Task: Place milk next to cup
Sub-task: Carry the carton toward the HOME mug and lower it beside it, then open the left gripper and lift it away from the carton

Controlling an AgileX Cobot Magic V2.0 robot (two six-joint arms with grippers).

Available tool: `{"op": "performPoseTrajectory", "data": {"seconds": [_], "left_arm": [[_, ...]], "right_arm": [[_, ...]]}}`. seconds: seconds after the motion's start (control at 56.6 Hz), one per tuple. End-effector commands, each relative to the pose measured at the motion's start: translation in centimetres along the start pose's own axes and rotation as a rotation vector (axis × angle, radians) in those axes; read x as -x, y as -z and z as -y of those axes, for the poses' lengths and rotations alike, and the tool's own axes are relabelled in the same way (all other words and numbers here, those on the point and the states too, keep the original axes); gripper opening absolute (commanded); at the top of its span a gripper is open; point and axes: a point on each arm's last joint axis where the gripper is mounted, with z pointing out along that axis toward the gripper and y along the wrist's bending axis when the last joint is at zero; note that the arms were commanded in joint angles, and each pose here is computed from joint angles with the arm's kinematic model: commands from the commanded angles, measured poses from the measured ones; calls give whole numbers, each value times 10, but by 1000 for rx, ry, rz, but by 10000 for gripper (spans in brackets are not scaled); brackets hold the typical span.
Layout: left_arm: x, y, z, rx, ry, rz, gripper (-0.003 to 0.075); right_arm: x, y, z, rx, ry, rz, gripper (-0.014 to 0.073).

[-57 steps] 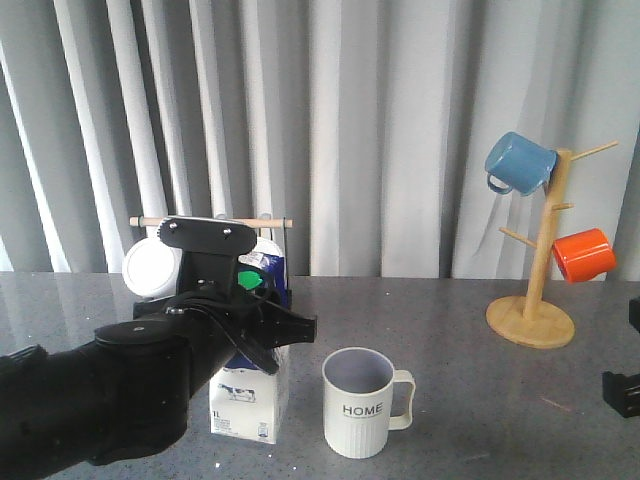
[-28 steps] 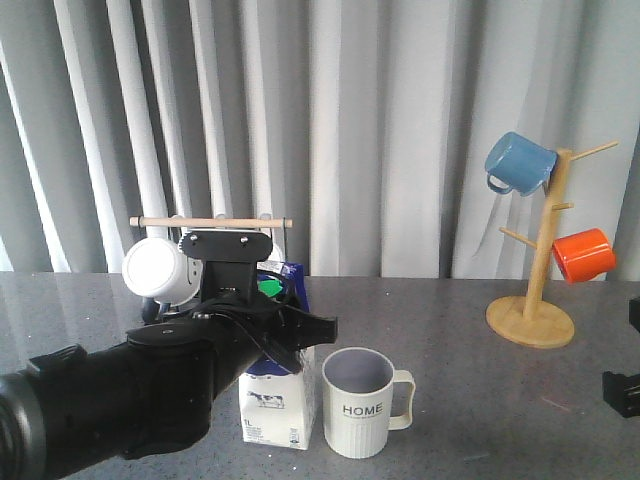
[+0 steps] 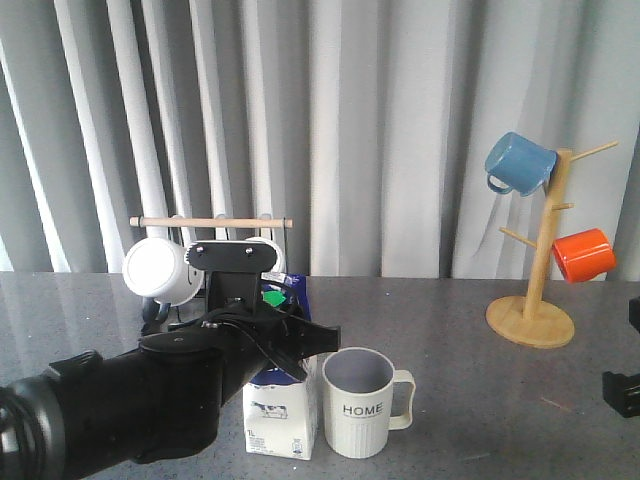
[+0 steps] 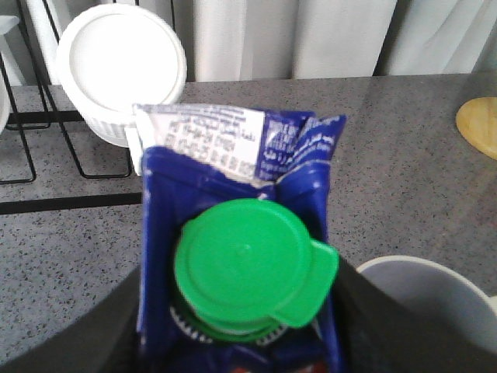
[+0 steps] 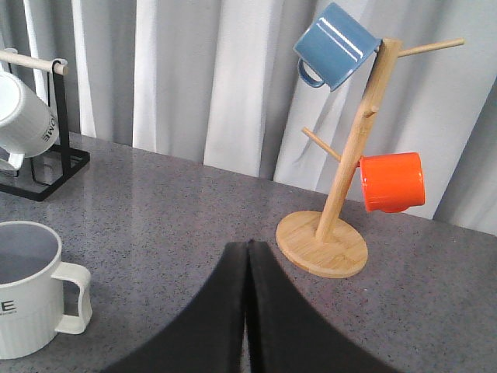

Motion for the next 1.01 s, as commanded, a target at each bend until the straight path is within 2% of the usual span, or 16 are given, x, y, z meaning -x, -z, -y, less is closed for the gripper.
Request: {"op": "performPoseTrajectory", "data": {"seconds": [0.0,0.141,0.23,0.318,0.53,0.636,0.725,0.99], "left_arm": [[24,16,3,-27,60,59,106],[24,16,1,-5,79,60,121],[24,16,1,-6,79,60,167],[24,16,1,-6,79,60,257],[24,16,1,-6,79,60,542],[24,16,1,-6,79,60,623],[24,16,1,-7,79,60,636],[33,26,0,-23,89,85,575]], "right_arm": [[19,5,4,-24,-1,115,-8],[19,5,4,-24,-1,115,-8],[19,5,4,-24,-1,115,-8],[19,5,4,-24,-1,115,-8],[19,5,4,-24,-1,115,-8],[19,5,4,-24,-1,115,-8],[19,5,4,-24,-1,115,-8],[19,5,4,-24,-1,115,-8]]}}
